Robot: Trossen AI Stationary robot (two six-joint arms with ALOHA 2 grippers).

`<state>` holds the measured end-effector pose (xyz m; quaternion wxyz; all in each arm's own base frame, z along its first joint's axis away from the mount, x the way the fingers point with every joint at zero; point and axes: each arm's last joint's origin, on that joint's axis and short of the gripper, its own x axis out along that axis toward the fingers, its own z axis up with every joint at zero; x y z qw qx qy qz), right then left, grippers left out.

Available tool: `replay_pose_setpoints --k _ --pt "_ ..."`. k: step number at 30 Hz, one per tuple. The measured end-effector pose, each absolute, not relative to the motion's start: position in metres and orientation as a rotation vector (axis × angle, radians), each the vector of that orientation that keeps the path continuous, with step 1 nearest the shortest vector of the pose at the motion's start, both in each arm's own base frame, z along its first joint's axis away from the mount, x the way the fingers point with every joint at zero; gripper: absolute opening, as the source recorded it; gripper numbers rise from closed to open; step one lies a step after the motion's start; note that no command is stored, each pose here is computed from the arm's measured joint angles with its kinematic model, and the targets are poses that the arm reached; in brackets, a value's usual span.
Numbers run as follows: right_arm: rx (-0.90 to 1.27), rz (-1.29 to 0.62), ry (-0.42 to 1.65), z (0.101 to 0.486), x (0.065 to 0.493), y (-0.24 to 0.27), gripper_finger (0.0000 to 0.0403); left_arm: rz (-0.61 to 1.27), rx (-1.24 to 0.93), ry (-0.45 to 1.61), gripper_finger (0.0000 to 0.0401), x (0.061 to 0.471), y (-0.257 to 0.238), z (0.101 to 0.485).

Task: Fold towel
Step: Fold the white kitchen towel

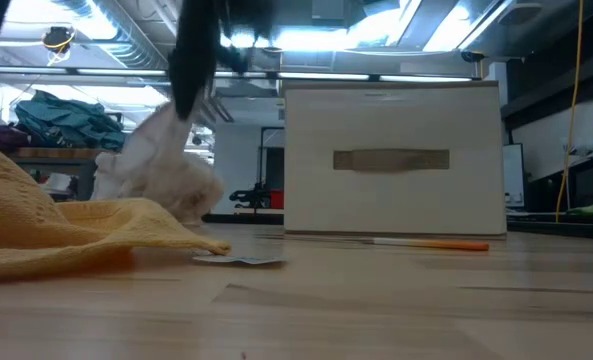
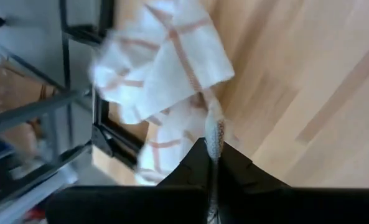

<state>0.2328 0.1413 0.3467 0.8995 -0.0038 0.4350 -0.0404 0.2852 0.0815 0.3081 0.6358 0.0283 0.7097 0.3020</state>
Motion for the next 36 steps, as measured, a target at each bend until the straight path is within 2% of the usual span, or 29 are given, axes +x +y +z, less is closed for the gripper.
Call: replay_pose_setpoints --k 6,11,16,20,24,28,36 --pt "-0.019 -0.094 0.909 0.34 0.239 0.145 0.0172 0.787 -0.08 1.212 0.0 0.252 0.057 0.39" --pt "-0.019 -0.088 0.894 0.333 0.25 0.153 0.0172 0.858 -0.227 0.778 0.0 0.207 0.042 0.459" --pt "-0.068 -0.111 0.883 0.323 0.261 0.159 0.0172 0.766 -0.422 0.244 0.0 0.163 0.031 0.522" --pt "-0.1 -0.183 0.814 0.322 0.267 0.16 0.0172 0.66 -0.474 -0.028 0.0 0.135 0.024 0.552" --pt "-0.107 -0.305 0.634 0.331 0.277 0.158 0.0172 0.602 -0.476 -0.093 0.0 0.122 0.018 0.561" --pt "-0.053 -0.418 0.437 0.346 0.291 0.152 0.0172 0.579 -0.452 -0.053 0.0 0.131 0.015 0.557" --pt "0.095 -0.403 0.235 0.37 0.321 0.124 0.0172 0.37 -0.36 0.077 0.0 0.163 0.001 0.549"
